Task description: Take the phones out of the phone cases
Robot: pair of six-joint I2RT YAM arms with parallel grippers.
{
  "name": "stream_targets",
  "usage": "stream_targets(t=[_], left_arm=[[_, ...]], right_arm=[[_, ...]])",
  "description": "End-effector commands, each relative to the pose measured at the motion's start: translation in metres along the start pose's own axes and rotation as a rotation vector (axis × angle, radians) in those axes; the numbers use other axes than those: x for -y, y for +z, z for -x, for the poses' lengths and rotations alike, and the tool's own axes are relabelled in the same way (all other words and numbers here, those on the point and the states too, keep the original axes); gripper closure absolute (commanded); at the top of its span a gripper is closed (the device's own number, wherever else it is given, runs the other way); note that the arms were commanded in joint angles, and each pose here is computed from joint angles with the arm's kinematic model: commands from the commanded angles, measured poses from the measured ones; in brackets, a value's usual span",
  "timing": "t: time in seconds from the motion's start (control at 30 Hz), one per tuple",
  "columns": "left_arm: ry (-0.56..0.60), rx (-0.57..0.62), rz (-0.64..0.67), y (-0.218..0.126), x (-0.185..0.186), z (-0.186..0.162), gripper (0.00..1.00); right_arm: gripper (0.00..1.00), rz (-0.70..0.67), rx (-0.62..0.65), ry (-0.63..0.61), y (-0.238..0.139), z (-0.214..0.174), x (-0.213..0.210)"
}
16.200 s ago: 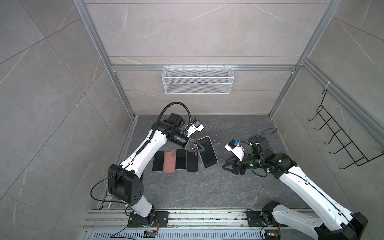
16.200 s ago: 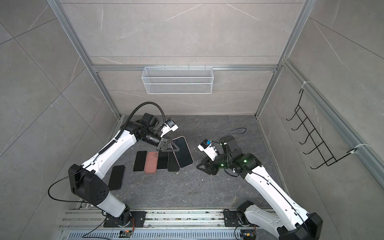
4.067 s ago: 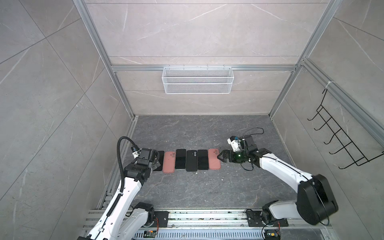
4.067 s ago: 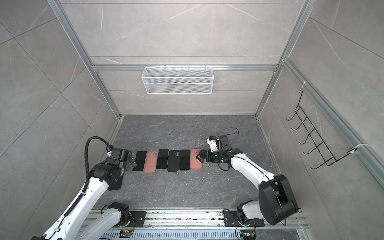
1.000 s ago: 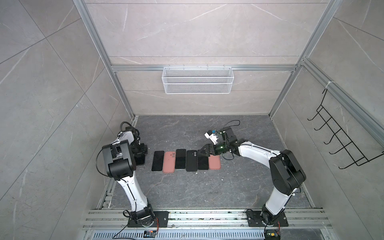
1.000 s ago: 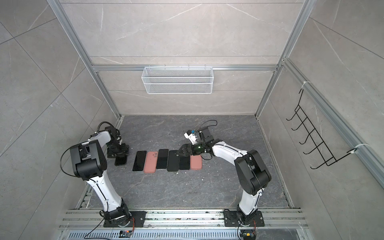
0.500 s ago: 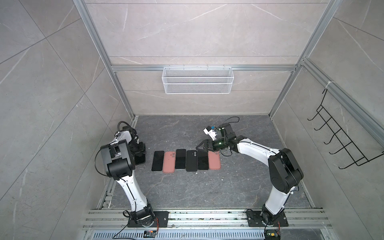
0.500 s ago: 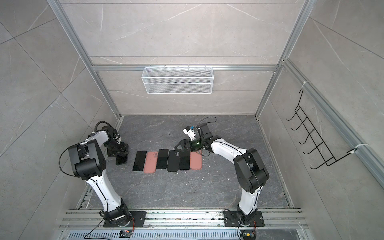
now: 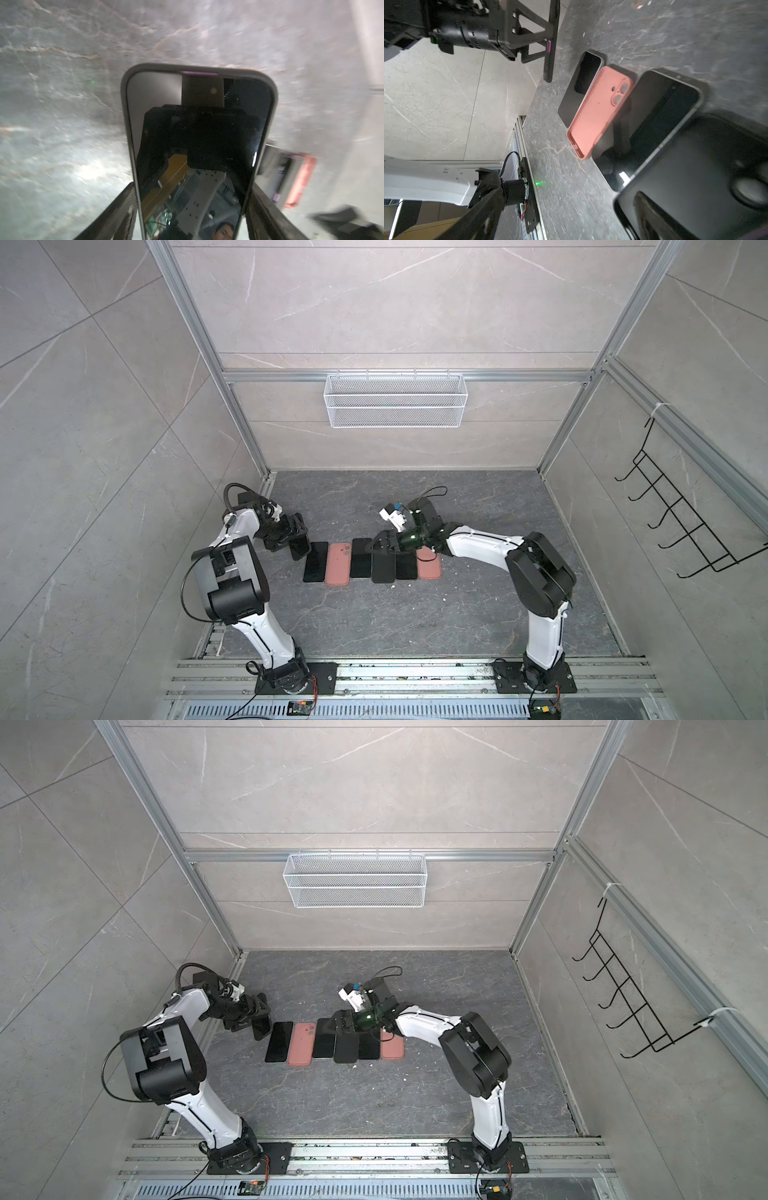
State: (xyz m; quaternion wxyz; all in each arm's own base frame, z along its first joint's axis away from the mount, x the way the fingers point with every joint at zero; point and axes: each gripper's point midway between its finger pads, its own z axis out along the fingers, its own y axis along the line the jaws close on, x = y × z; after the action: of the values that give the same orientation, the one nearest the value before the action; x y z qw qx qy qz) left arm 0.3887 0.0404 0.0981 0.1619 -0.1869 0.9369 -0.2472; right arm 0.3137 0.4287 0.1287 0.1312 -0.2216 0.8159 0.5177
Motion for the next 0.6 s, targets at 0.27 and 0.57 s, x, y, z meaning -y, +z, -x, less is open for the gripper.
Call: stream_targets(t=[0.27, 0.57], left_arm=[[-0.084, 0.072, -0.187, -0.015, 0.080, -0.031, 0.78], [-0.078, 0.072, -0.243, -0.003, 0.116, -0.055, 0.81]], right_arm=[[0.13, 0.146, 0.096, -0.087, 0.076, 0.043, -0.053], [0.30, 0.096, 0.080, -0.043, 0.095, 0.037, -0.038]])
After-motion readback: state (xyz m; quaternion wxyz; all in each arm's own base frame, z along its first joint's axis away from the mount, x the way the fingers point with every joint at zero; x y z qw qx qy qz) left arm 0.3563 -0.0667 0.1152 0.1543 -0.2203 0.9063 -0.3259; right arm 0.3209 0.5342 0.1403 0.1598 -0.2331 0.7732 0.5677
